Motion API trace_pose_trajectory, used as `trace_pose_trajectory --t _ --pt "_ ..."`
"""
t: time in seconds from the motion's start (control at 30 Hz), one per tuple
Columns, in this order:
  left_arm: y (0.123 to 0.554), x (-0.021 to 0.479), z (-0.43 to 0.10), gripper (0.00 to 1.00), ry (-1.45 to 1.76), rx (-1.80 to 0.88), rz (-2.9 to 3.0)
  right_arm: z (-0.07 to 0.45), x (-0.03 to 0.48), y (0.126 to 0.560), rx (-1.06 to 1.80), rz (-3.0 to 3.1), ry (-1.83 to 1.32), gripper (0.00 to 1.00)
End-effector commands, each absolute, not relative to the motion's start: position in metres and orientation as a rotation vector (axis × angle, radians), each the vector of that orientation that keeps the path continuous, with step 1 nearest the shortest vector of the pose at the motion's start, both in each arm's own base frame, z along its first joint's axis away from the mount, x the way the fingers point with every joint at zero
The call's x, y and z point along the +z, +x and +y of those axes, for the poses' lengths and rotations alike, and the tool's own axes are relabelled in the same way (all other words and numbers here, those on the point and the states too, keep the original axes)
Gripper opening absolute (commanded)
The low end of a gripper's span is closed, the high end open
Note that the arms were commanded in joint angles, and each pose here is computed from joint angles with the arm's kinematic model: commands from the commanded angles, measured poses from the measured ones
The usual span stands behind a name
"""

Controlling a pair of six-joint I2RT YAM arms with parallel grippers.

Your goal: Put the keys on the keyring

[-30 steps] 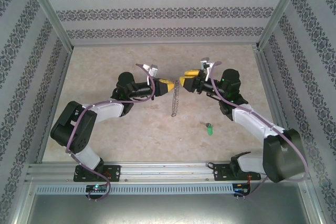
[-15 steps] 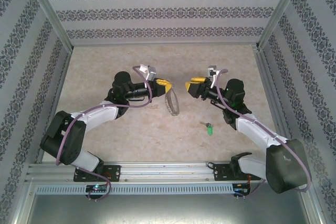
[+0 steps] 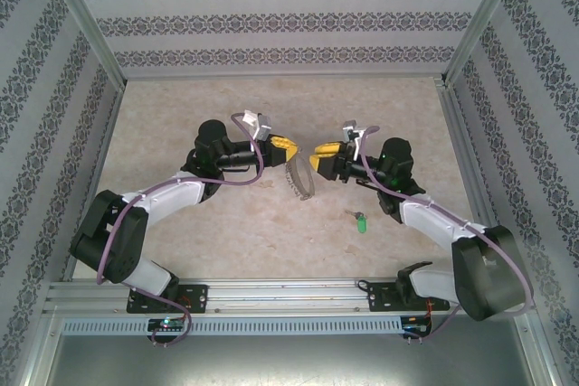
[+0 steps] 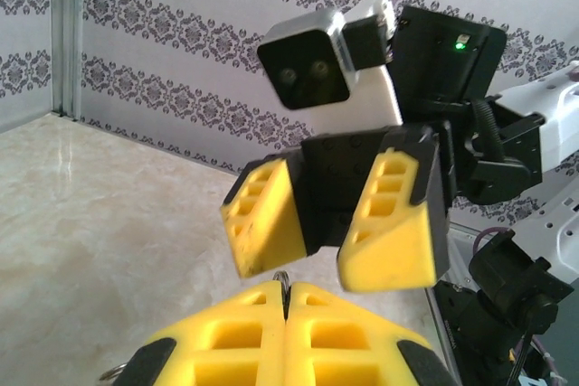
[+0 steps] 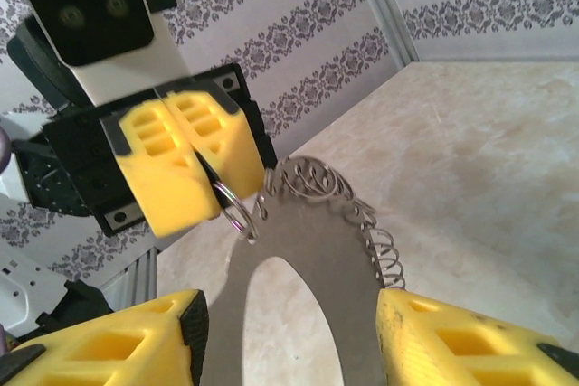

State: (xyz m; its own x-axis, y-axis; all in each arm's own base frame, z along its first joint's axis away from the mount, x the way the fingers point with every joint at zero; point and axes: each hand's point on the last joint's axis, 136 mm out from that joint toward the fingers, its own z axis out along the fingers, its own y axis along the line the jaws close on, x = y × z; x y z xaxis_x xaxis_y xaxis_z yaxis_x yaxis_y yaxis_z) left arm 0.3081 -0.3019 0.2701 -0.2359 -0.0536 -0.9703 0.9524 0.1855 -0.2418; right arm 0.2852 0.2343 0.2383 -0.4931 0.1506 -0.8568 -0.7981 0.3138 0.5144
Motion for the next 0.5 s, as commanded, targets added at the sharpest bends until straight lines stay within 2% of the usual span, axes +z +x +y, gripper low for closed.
trace_pose_trajectory --t 0.0,0.47 --pt "0.301 0.285 -0.308 0.0 0.973 -1.273 1.373 0.246 0.258 0.277 1.341 1.581 -0.708 0.52" --pt "0.296 0.285 -0.31 0.0 0.994 -1.316 1.379 0.259 0.27 0.284 1.344 1.542 -0.733 0.45"
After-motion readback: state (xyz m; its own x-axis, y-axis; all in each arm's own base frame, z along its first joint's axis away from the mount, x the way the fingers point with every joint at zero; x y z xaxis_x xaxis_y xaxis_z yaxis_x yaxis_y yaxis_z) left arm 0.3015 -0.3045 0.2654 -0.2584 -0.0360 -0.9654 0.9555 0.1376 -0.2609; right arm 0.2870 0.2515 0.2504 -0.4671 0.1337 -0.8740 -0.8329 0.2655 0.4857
